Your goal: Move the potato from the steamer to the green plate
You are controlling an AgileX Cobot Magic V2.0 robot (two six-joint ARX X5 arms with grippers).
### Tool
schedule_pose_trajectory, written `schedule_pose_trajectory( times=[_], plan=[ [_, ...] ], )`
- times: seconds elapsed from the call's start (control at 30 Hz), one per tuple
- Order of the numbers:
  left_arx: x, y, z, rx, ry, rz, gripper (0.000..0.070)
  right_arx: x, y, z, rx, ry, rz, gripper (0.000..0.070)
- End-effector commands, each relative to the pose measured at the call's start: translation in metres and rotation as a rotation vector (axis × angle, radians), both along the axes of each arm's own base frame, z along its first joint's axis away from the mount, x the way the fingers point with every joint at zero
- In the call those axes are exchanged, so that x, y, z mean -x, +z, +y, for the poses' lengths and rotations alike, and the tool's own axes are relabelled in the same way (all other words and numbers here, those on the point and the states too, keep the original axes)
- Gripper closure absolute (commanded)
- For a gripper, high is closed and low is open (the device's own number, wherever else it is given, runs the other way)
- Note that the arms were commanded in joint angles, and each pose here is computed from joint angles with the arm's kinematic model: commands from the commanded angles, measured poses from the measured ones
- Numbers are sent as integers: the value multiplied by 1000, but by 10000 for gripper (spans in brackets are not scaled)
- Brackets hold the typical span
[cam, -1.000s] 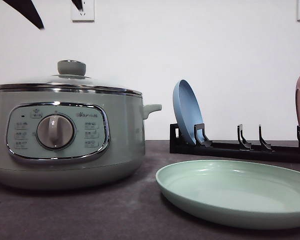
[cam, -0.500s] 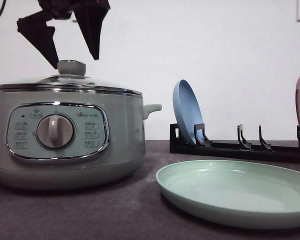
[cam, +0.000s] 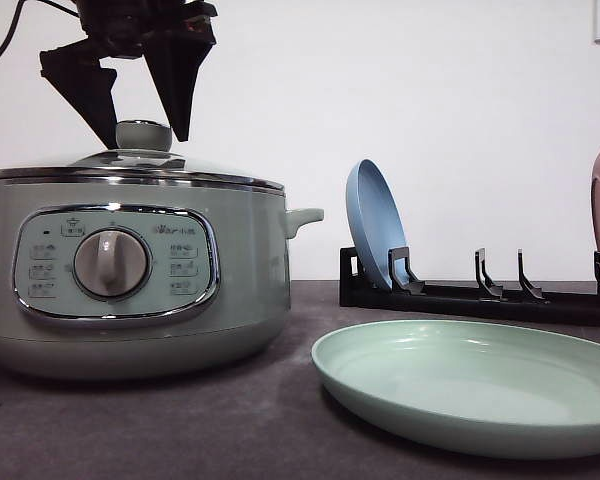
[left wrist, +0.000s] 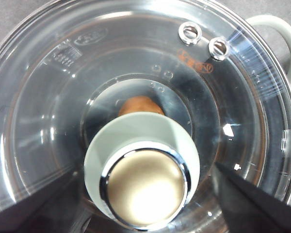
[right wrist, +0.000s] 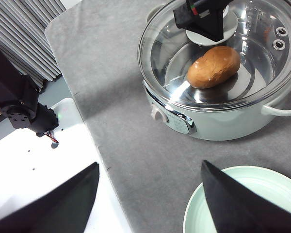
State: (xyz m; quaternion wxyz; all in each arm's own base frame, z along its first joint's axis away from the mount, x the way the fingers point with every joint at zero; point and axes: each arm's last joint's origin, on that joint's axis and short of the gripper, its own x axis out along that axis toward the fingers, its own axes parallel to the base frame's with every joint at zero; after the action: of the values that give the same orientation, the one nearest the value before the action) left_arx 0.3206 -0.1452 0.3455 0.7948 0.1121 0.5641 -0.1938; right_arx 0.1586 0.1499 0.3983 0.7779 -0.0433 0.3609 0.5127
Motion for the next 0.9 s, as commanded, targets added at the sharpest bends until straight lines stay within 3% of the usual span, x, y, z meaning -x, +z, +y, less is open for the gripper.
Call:
schedule_pose_trajectory(
  times=[0.0,0.5,0.87],
  plan=[
    [-4,2,-4,0,-12,-16,297,-1,2,3,1,11,-15,284],
    [-9,-5,-6,-10,-11,6,325,-1,2,3,0,11,-16,284],
    [-6,-6,-5,-22,-12,32,621,-1,2,3,0,10,-16,284]
  ],
)
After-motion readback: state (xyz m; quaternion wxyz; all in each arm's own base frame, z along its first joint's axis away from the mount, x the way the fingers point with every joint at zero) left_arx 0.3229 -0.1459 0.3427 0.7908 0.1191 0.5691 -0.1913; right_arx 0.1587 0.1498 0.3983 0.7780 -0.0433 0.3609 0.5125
